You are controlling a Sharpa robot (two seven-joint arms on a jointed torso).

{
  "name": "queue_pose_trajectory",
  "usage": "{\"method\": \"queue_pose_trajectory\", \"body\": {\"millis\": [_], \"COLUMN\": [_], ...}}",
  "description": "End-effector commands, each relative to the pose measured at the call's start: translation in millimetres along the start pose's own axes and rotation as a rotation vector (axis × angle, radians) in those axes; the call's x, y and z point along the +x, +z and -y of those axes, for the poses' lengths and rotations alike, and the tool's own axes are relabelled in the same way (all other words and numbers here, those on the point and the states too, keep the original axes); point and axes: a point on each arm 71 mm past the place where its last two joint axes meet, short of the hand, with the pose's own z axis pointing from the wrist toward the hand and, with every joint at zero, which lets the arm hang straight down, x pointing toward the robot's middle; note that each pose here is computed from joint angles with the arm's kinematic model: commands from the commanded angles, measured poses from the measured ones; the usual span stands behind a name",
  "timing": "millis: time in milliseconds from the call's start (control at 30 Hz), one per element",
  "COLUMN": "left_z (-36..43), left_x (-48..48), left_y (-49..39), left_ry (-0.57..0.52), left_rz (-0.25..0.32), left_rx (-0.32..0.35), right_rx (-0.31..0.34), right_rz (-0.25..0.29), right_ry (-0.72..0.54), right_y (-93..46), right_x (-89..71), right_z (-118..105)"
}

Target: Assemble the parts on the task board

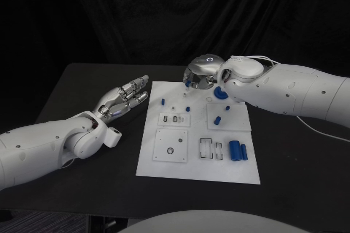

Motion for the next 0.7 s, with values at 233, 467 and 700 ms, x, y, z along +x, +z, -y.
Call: {"method": "queue_pose_trajectory", "body": {"millis": [233, 467, 700], "left_z": [8.4, 8.1, 7.9], "left_x": [2.0, 2.1, 2.9], "left_y": [1.5, 2.3, 3.2], "left_ry": [-0.008, -0.007, -0.010], "left_rz": [-0.015, -0.016, -0.020], "left_rx": [0.111, 0.112, 0.113], "right_rx": [0.033, 0.043, 0.055], "right_rz": [-0.007, -0.020, -0.033], "right_ry": [-0.001, -0.001, -0.003], "right_y": [0.1, 0.0, 1.0], "right_x": [-1.2, -0.3, 1.0], "right_z": [6.0, 8.0, 11.0]}}
